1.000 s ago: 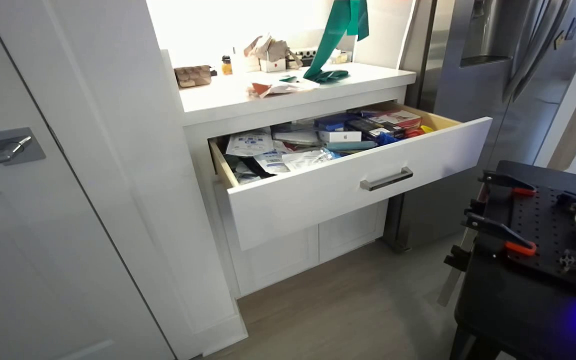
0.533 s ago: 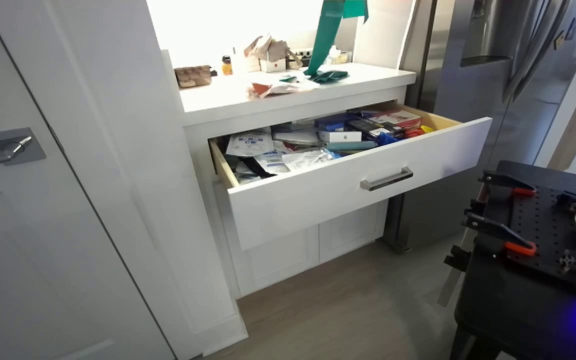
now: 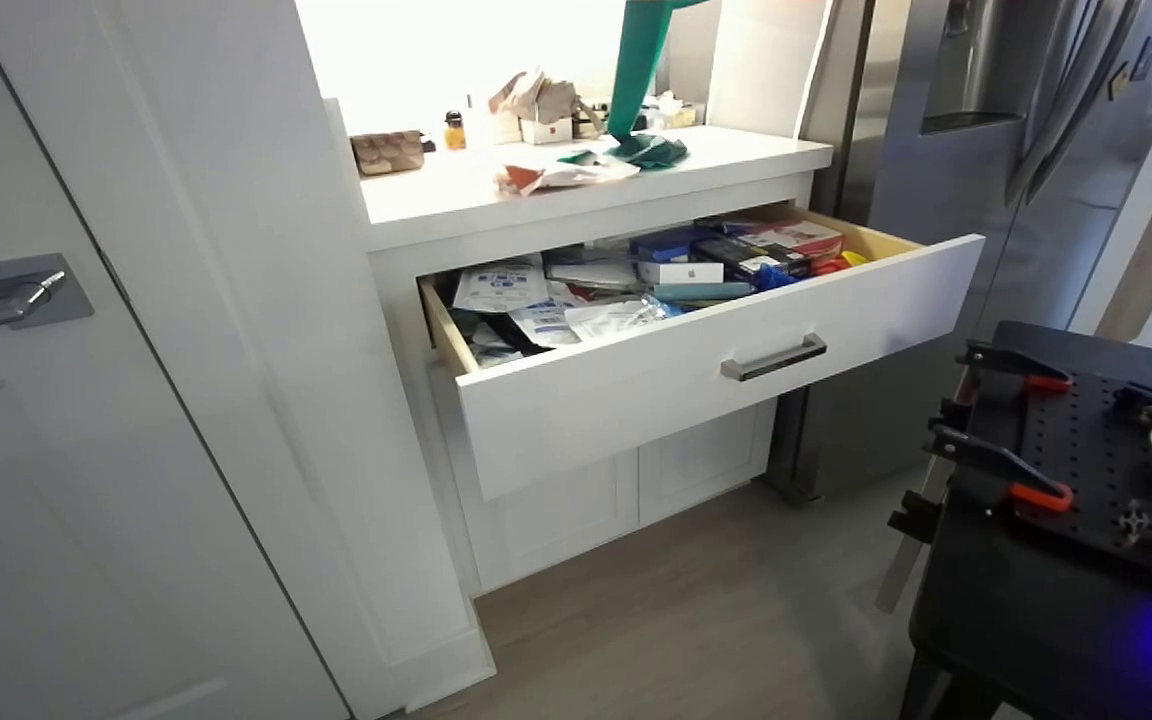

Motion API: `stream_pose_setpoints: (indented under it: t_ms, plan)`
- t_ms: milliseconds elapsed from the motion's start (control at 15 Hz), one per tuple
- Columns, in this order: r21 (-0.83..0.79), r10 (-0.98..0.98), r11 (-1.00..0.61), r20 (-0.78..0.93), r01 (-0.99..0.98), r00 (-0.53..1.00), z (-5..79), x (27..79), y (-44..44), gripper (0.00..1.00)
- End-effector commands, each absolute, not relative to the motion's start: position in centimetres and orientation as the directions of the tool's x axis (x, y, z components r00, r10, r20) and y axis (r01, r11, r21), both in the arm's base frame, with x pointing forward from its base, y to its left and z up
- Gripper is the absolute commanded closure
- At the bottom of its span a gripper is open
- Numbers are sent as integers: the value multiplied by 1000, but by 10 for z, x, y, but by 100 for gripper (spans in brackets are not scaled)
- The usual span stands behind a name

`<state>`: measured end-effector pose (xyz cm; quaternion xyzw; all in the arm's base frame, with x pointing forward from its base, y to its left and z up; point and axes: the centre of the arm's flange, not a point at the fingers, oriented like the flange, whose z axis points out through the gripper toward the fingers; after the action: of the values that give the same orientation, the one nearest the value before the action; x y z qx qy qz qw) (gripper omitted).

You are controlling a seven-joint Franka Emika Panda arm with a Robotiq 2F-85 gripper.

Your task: Open the top most drawer of the cabinet and put the fabric in the drawer.

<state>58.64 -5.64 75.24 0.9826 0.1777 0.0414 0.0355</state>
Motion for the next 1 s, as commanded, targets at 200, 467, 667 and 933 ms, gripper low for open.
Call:
stream_pose_setpoints:
  t_ms: [200,467,667,933]
  plan:
    - [54,363,-931,20,361,932,770,545,-33,100]
    - [52,372,-927,26,370,928,790,521,-28,100]
    - [47,375,-926,32,373,926,805,500,-25,100]
    - [-13,388,-921,48,389,921,810,475,-23,100]
